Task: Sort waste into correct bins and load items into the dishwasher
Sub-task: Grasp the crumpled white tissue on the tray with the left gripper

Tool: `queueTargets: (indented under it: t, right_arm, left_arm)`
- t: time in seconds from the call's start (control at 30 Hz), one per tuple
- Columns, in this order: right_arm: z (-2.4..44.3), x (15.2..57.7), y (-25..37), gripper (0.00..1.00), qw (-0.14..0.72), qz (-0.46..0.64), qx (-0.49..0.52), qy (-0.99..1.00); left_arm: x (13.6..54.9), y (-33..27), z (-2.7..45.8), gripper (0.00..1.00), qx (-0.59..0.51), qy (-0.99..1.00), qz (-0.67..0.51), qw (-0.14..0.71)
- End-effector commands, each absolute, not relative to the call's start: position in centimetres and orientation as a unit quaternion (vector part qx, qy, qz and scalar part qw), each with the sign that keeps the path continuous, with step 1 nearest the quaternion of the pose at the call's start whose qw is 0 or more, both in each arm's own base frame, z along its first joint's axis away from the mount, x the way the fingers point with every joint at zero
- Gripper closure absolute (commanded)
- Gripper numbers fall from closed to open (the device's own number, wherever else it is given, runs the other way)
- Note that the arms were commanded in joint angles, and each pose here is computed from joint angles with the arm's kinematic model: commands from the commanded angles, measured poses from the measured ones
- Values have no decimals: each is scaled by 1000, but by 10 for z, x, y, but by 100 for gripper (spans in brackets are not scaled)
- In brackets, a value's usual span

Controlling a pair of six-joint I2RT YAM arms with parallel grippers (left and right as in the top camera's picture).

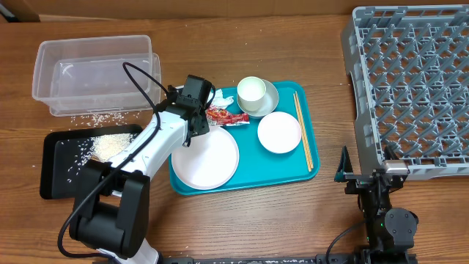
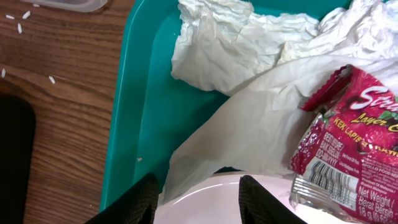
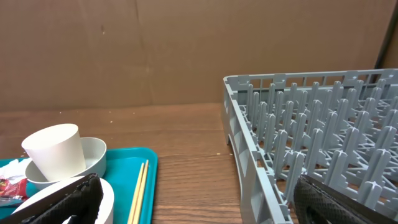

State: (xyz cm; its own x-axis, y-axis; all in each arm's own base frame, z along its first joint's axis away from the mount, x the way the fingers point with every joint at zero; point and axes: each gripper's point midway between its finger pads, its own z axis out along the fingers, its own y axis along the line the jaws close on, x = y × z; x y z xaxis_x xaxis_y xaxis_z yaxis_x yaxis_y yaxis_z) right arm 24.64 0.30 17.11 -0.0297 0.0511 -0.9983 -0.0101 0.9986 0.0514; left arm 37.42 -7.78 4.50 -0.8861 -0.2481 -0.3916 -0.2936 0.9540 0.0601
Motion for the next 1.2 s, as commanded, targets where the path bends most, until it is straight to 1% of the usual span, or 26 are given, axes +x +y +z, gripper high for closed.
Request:
queueTargets:
  t: [0.0, 0.17, 0.27, 0.37, 0.4, 0.47, 0.5, 0.67, 0.9, 1.17]
  right_arm:
    - [170, 246, 3, 0, 699, 23, 13, 715]
    - [170, 246, 3, 0, 699, 23, 13, 715]
    - [170, 246, 3, 0, 699, 23, 13, 715]
    - [170, 246, 3, 0, 699, 23, 13, 715]
    - [170, 246, 3, 0, 699, 23, 13, 715]
    - [170, 246, 3, 0, 699, 23, 13, 715]
    - [170, 246, 3, 0, 699, 23, 13, 715]
    - [170, 246, 3, 0, 699, 23, 13, 715]
    - [170, 246, 3, 0, 699, 23, 13, 715]
    - [170, 246, 3, 0, 699, 23, 13, 715]
  left_arm:
    - [377, -69, 43, 58, -140, 966, 76, 203]
    - [376, -68, 24, 58, -138, 969, 86, 185]
    - [376, -63, 17, 68, -138, 968, 105, 182]
    - [378, -63, 19, 71, -139, 967, 103, 186]
    - [379, -64, 20, 75, -139, 967, 102, 188]
    - [381, -64, 23, 90, -139, 967, 101, 190]
    - [382, -65, 25, 96, -140, 967, 101, 190]
    - [386, -66, 46, 96, -141, 965, 95, 199]
    - [390, -68, 89, 96, -147, 959, 81, 227]
    - [377, -71, 143, 96, -153, 951, 35, 266]
